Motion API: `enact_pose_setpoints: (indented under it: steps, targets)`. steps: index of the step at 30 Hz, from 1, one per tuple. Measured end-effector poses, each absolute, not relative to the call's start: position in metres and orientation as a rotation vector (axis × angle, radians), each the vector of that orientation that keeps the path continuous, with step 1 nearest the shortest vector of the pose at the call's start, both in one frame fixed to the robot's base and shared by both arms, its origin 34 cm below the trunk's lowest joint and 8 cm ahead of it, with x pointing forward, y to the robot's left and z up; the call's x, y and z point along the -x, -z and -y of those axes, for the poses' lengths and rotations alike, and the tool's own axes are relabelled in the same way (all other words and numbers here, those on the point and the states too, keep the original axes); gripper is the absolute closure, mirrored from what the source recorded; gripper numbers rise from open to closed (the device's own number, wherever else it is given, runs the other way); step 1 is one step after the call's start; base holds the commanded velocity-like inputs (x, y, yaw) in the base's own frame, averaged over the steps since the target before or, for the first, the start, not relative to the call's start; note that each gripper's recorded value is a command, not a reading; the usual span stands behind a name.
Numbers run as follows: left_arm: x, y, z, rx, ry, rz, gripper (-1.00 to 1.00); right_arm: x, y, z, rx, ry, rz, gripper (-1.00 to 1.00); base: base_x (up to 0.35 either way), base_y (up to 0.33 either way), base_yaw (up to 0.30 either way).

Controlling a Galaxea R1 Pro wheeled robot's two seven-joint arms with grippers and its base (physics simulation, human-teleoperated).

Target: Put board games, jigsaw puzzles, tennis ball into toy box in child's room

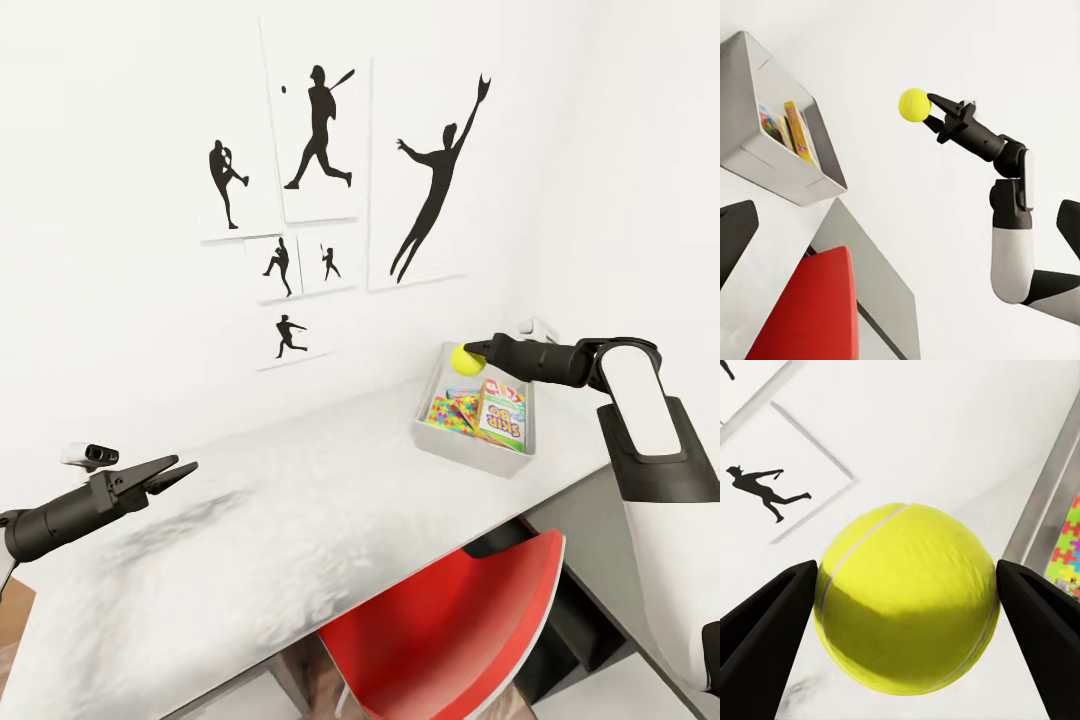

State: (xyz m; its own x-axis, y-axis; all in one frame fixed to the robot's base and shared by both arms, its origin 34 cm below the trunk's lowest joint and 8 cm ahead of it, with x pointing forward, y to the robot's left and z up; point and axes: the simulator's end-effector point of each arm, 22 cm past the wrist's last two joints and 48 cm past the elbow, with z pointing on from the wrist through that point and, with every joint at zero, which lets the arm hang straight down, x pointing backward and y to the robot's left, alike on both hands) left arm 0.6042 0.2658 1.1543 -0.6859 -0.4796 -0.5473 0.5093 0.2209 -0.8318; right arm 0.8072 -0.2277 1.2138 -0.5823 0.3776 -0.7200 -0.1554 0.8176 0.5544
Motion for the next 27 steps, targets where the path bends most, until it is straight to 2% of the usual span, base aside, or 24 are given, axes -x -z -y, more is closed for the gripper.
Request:
enact_pose_setpoints:
  steps: [7, 20, 27]
  targets:
    - [-0.6043, -1.1549, -0.2658, -0.028, 1.583, -1.706, -1.00, -0.8070, -1.2147, 0.2275, -0.161, -0.726, -2.071, 1.00, 0.004, -0.163, 0.039]
    - [-0.6032, -1.1572, -0.2659, -0.031, 1.583, -1.702, -1.00, -0.8059, -1.2181, 0.2273, -0.160, -0.726, -2.067, 1.00, 0.069, -0.251, 0.248]
    - [-0.6033, -1.1581, -0.2660, -0.033, 1.582, -1.699, -1.00, -0.8055, -1.2184, 0.2267, -0.159, -0.728, -2.067, 1.00, 0.033, -0.105, 0.048]
